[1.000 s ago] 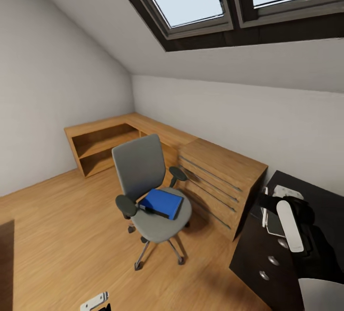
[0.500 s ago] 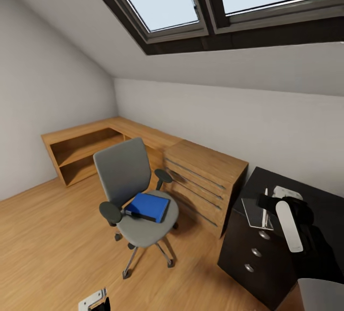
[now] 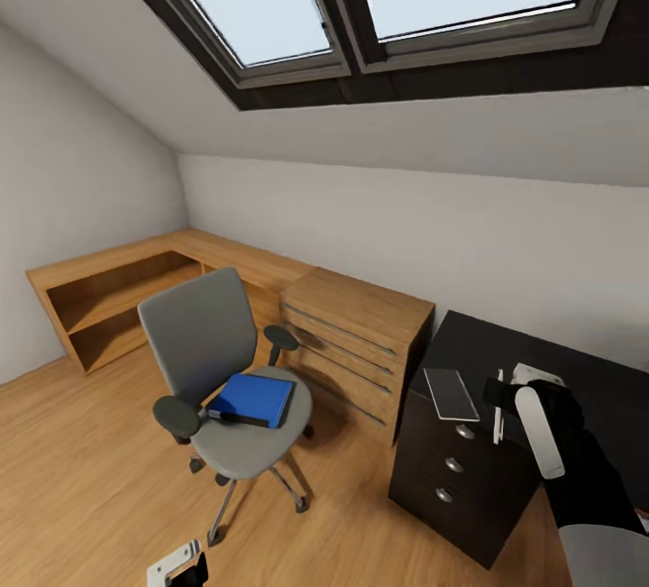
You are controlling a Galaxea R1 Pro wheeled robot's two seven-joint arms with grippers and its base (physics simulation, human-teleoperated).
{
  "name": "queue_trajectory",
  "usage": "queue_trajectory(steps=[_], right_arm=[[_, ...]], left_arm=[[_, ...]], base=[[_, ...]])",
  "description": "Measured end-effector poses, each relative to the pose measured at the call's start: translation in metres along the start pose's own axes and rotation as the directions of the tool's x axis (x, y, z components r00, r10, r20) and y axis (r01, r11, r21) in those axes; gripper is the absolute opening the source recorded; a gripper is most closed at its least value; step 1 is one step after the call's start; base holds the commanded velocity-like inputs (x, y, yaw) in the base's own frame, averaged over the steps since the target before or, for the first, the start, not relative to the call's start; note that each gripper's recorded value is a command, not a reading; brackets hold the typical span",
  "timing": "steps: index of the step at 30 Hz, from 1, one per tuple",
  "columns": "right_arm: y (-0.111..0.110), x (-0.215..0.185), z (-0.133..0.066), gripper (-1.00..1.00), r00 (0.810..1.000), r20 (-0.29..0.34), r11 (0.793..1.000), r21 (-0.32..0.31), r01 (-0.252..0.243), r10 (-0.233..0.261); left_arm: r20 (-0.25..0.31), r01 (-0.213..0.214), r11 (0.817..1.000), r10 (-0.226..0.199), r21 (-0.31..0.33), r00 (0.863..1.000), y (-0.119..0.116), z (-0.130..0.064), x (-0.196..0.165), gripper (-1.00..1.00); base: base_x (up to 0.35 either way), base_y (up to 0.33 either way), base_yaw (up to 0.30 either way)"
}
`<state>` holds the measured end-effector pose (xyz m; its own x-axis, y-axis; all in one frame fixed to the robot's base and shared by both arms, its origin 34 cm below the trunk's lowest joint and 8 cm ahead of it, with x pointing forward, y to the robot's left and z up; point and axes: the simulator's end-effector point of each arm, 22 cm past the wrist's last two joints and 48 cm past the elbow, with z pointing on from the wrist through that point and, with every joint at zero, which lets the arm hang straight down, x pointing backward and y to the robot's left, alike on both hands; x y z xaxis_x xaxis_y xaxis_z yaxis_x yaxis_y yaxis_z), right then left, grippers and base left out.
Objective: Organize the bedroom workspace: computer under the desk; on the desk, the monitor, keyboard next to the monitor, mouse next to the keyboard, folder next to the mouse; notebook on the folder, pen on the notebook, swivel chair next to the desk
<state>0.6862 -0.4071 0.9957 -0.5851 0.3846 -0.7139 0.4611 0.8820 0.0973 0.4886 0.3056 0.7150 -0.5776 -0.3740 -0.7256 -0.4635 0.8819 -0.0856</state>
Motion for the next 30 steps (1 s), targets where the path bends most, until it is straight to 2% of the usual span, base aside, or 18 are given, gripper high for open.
queue_trajectory(steps=[2,3,10,15,17,24,30], right_arm=[[-0.001,0.000,0.001,-1.00,1.000,0.003,1.000,0.002,-0.003,0.003],[-0.002,0.001,0.003,-1.00,1.000,0.001,1.000,0.007,-0.004,0.004],[-0.003,-0.001,0.000,-1.00,1.000,0.008,1.000,0.006,-0.007,0.007],[-0.003,-0.003,-0.002,-1.00,1.000,0.013,1.000,0.004,-0.008,0.008],[-0.002,-0.004,-0.003,-1.00,1.000,0.014,1.000,0.004,-0.009,0.009],[-0.002,-0.004,-0.003,-1.00,1.000,0.015,1.000,0.002,-0.009,0.009],[-0.002,0.001,0.000,-1.00,1.000,0.003,1.000,0.006,-0.008,0.007]], left_arm=[[-0.001,-0.011,1.000,0.011,0.007,1.000,-0.003,-0.001,0.002,1.00],[-0.003,-0.039,0.999,0.039,0.027,0.999,-0.009,-0.003,0.006,1.00],[0.004,-0.048,0.998,0.048,0.038,0.999,-0.013,-0.005,0.004,1.00],[0.008,-0.066,0.996,0.066,0.056,0.998,-0.020,-0.007,0.005,1.00],[0.007,-0.084,0.994,0.084,0.071,0.996,-0.025,-0.010,0.008,1.00],[0.005,-0.090,0.993,0.090,0.077,0.996,-0.027,-0.010,0.010,1.00],[0.006,-0.091,0.993,0.091,0.079,0.996,-0.028,-0.010,0.009,1.00]], base=[[0.000,0.000,-0.232],[0.000,0.000,-0.232],[0.014,0.000,-0.232],[0.180,0.000,-0.232],[0.301,-0.048,-0.098],[0.277,-0.080,-0.031],[0.125,-0.020,-0.004]])
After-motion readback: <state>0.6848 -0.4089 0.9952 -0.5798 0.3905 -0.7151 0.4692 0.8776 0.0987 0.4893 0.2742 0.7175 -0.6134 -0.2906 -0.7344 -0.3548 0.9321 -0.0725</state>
